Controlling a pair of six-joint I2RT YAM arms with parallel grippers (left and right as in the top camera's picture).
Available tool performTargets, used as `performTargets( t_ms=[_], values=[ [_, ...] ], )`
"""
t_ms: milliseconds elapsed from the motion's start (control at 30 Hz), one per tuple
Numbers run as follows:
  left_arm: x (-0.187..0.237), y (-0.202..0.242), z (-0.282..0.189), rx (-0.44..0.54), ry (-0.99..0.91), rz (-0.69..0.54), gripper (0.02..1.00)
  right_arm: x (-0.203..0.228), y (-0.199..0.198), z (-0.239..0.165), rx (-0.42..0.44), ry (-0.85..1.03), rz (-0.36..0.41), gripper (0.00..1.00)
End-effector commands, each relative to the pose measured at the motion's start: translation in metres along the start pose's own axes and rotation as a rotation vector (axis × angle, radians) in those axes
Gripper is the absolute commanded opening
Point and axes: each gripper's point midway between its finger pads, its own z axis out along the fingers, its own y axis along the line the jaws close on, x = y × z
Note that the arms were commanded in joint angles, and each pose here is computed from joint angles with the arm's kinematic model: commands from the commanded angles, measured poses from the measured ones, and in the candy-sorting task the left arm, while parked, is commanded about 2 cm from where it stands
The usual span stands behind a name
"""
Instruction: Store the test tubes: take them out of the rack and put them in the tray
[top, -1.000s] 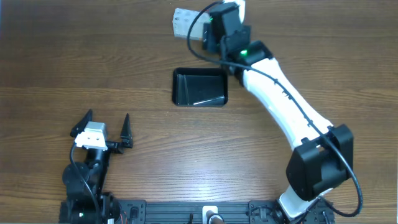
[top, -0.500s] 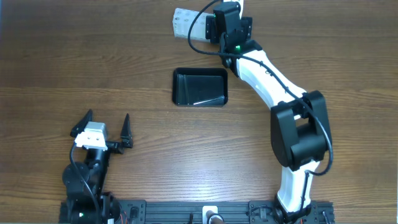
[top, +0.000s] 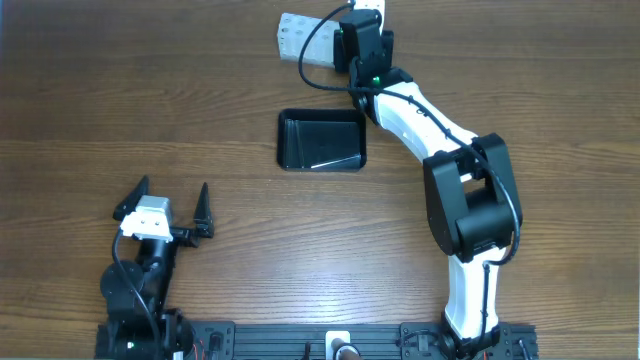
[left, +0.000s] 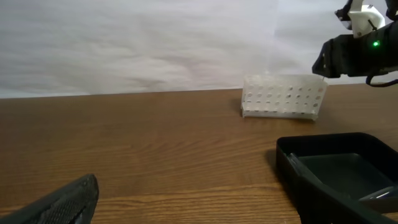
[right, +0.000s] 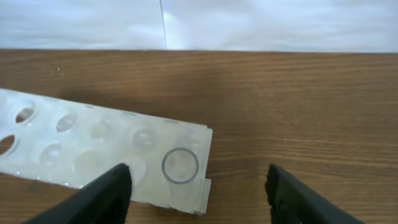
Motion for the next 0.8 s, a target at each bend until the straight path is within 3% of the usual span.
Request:
performTargets(
  t_ms=[33, 233, 367, 800],
  values=[
    [0.0016, -0.0034, 0.0001, 0.018, 0.001, 0.014, 1.0, 0.0043, -0.0024, 0.0081, 0.004, -0.002, 0.003, 0.483],
    [0.0016, -0.0034, 0.0001, 0.018, 0.001, 0.014, 1.0, 0.0083, -0.002, 0.0113, 0.004, 0.003, 0.001, 0.294],
    [0.0016, -0.0034, 0.0001, 0.018, 0.001, 0.014, 1.0, 0.0092, -0.0016, 0.0128, 0.003, 0.001, 0.002, 0.226],
    [0.0016, -0.0034, 0.0001, 0.018, 0.001, 0.014, 1.0, 0.0058, 0.0024, 0.0118, -0.004, -0.014, 0.005, 0.093]
  ],
)
